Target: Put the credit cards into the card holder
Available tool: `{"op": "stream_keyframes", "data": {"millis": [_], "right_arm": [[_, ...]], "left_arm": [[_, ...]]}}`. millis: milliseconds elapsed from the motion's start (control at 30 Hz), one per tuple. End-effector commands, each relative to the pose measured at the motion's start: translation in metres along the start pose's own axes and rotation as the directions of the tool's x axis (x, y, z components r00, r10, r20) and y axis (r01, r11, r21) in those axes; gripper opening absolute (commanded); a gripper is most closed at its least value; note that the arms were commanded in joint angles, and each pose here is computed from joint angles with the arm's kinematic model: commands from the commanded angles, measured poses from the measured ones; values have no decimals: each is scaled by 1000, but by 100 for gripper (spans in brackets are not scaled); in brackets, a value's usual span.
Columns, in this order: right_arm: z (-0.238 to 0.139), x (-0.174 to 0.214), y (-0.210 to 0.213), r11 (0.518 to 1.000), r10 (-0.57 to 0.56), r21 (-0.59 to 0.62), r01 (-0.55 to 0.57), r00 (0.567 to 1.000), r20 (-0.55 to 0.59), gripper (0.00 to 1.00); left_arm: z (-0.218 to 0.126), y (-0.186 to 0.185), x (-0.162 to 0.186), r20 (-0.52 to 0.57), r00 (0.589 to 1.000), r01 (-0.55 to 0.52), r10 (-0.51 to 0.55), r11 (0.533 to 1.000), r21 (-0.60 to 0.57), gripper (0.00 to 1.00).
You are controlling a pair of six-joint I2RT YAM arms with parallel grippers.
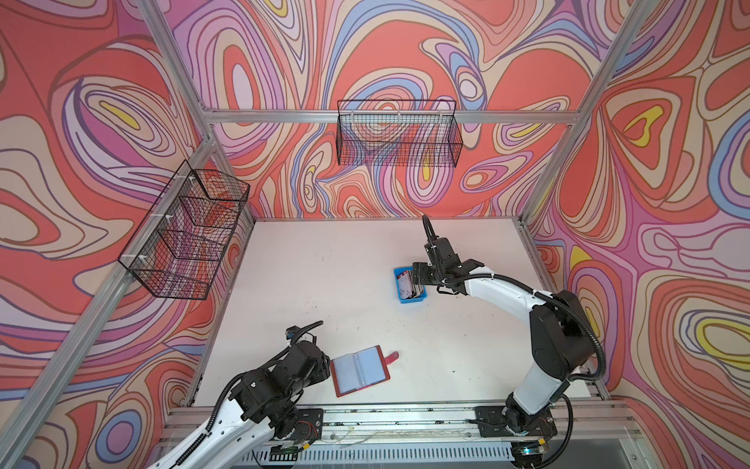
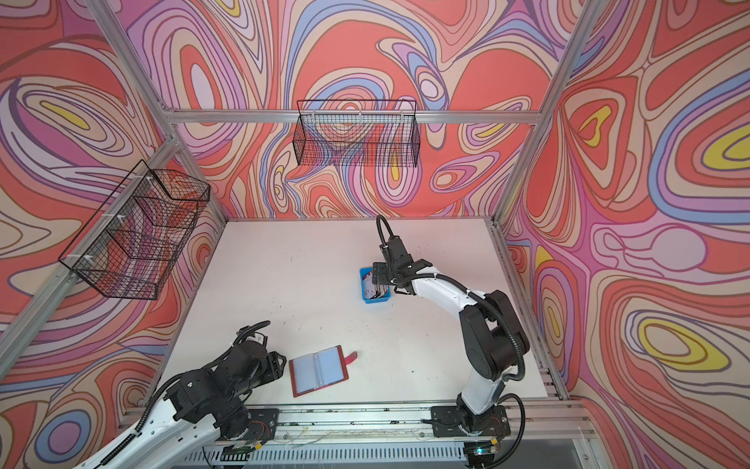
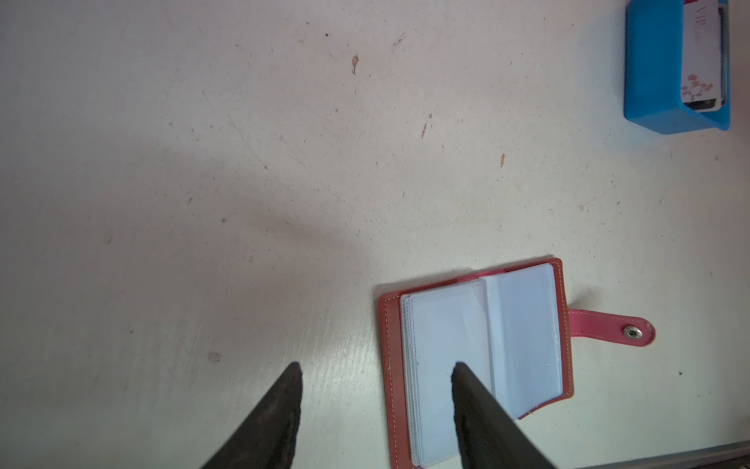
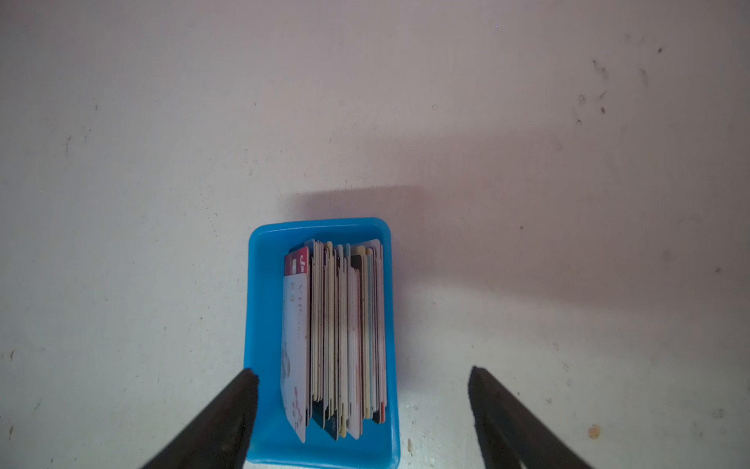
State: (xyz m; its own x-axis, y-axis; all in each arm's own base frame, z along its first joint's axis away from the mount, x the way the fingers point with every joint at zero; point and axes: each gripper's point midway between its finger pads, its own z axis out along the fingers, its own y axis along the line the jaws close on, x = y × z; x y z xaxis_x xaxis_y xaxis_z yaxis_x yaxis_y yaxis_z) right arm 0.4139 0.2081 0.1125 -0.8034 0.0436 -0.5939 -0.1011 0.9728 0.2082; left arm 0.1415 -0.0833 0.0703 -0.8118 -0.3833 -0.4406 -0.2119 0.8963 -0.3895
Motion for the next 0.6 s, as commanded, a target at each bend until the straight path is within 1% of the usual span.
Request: {"op": "stream_keyframes", "data": {"millis": [0, 100, 233, 567], "right_arm": [[16, 10, 8, 999, -36, -29, 35, 998, -57, 91], [25, 12, 6, 999, -42, -16, 41, 997, -66, 93], [36, 15, 6, 999, -49, 2, 50, 995, -84, 93], [56, 26, 3, 990, -89, 98, 102, 988, -124, 89]], "left_arm": [[3, 3, 3, -7, 1000, -8, 8, 1000, -13, 61], [4, 3, 4, -12, 1000, -8, 8, 1000, -12, 61], [3, 2, 4, -11, 1000, -8, 8, 1000, -6, 61], [3, 3, 4, -10, 1000, -7, 7, 1000, -6, 61]]}}
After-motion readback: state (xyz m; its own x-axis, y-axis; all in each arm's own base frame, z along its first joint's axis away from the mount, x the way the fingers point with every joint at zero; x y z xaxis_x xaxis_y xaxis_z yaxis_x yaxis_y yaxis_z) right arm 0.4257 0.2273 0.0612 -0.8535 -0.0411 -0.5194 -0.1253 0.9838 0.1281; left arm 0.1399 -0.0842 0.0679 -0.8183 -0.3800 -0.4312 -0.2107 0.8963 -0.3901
